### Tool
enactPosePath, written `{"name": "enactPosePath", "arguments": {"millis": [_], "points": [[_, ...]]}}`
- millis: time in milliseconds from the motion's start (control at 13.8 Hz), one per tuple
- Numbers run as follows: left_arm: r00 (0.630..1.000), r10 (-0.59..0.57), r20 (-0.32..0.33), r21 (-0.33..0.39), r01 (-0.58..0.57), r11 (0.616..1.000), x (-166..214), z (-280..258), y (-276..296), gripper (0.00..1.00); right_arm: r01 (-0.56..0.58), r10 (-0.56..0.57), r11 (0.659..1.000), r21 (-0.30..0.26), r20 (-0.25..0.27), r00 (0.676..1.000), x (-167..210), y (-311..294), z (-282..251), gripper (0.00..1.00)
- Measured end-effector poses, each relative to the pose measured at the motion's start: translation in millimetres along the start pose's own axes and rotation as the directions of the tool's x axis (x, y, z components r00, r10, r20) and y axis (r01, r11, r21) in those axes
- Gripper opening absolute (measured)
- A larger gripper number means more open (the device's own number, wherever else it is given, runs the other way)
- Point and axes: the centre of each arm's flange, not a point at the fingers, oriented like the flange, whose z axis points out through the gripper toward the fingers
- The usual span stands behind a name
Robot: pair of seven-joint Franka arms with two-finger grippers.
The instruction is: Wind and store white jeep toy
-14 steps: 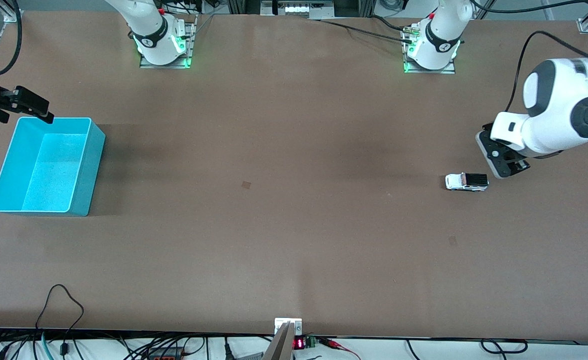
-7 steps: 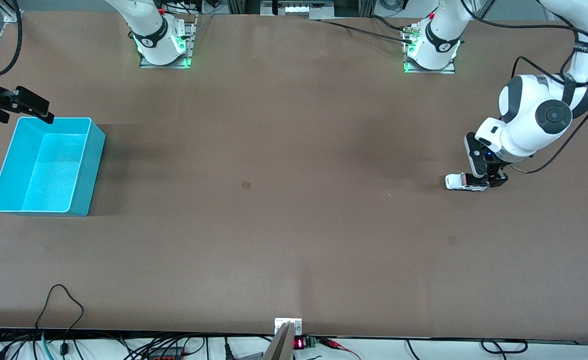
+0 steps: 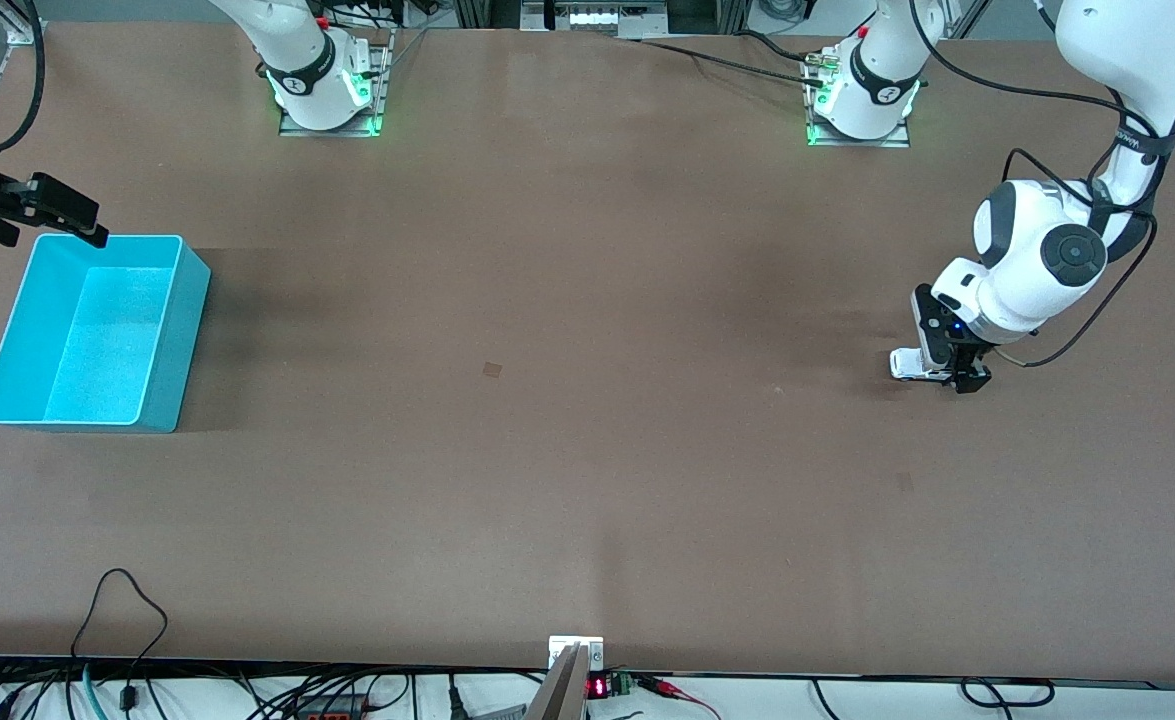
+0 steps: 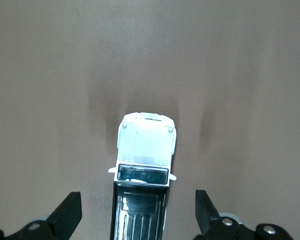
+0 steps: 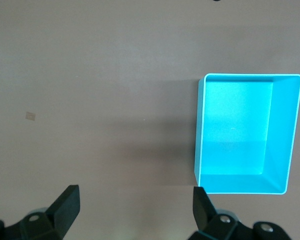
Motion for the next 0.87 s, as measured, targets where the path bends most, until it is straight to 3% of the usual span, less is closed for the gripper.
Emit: {"name": "enactPosePath", "arguments": {"millis": [506,650,867], "points": [[1.0,0.029,-0.011,0.004,-0.029,1.0,-7,23,1,1.0,0.0,0.0,1.0,0.0,0.0,1.0,0,0,0,1.0],[0.997,0.071,-0.013,0.001,-0.071,0.997,-12,30,3,0.95,0.0,0.0,1.0,0.0,0.001,1.0,0,0,0,1.0],[0.992,0.124,-0.013,0.003,-0.124,0.992,-15,33,3,0.62,0.0,0.0,1.0,0.0,0.002,1.0,0,0,1,1.0]]}}
